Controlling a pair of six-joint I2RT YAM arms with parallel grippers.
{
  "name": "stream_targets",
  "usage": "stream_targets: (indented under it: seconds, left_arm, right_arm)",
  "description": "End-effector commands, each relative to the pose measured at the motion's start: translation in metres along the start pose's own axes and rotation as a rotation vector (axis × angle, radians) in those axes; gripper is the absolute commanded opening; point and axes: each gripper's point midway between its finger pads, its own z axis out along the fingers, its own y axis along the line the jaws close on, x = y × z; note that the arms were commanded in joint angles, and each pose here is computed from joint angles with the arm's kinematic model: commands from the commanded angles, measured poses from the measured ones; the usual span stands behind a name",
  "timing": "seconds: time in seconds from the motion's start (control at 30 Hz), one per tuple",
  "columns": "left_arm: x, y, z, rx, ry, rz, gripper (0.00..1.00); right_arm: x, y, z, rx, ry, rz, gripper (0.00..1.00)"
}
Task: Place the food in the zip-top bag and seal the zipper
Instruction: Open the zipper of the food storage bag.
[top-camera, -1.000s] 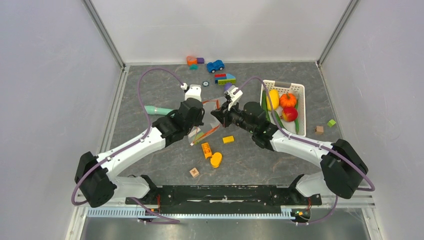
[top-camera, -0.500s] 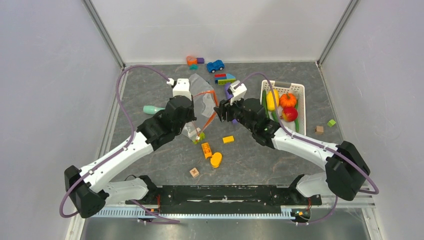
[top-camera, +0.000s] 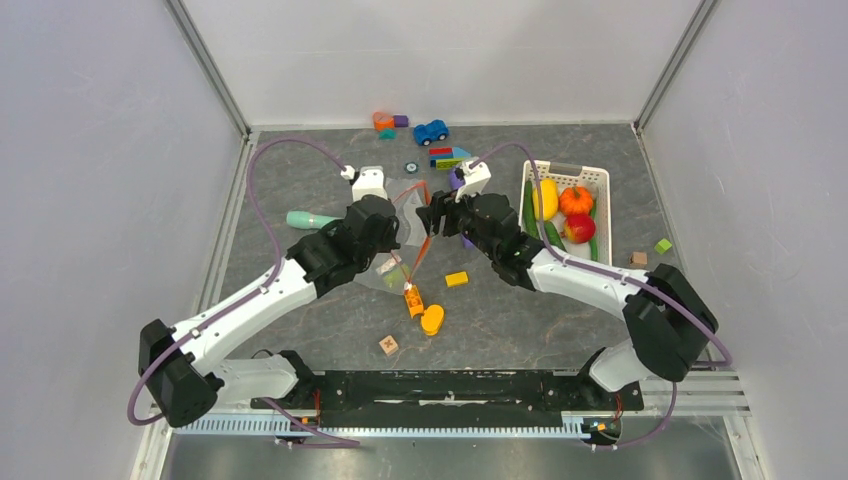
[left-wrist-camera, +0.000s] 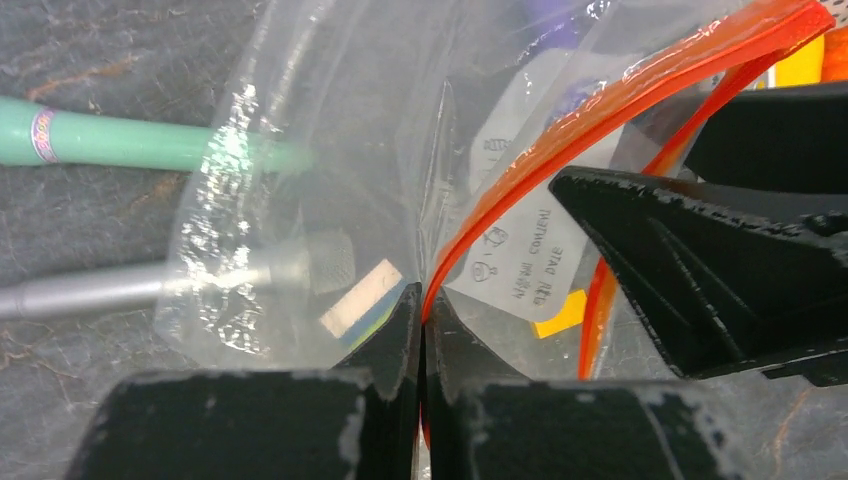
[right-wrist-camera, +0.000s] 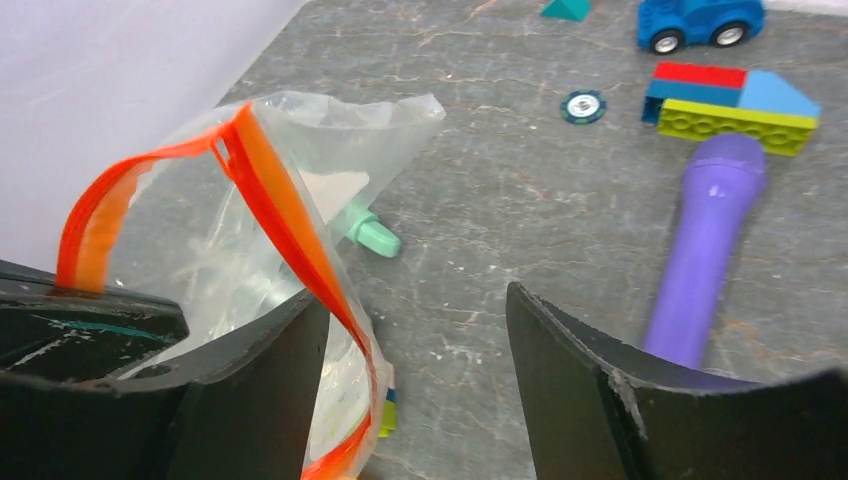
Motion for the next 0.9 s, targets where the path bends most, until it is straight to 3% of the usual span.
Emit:
stream_targets:
  seconds: [0.0, 0.17, 0.37, 0.63, 0.87]
  left_arm:
    - [-0.011, -0.002, -0.007, -0.002, -0.05, -0.149, 0.02]
    - [-0.019, 0.012, -0.021, -0.041, -0.079, -0.197, 0.02]
    - [-0.039, 0.056, -0.05, -0.199, -0.169, -0.218, 0.02]
    - [-0.029, 0.056, -0.057, -0.172, -0.117, -0.187, 0.02]
    - [0.004, 0.032, -0.029, -0.114, 0.024, -0.094, 0.02]
  right_arm:
    - [0.004, 0.019, 0.008, -0.083, -0.02, 0.123, 0.68]
    - [0.025, 0.006, 0.013, -0.015, 0.06, 0.116, 0.51]
    - [0.038, -0.049, 0.004, 0.161, 0.1, 0.112, 0.22]
    - [0.028, -0.082, 0.009, 0.202, 0.109, 0.044, 0.21]
    - [0.019, -0.033, 0.03, -0.073, 0.107, 0.01, 0.27]
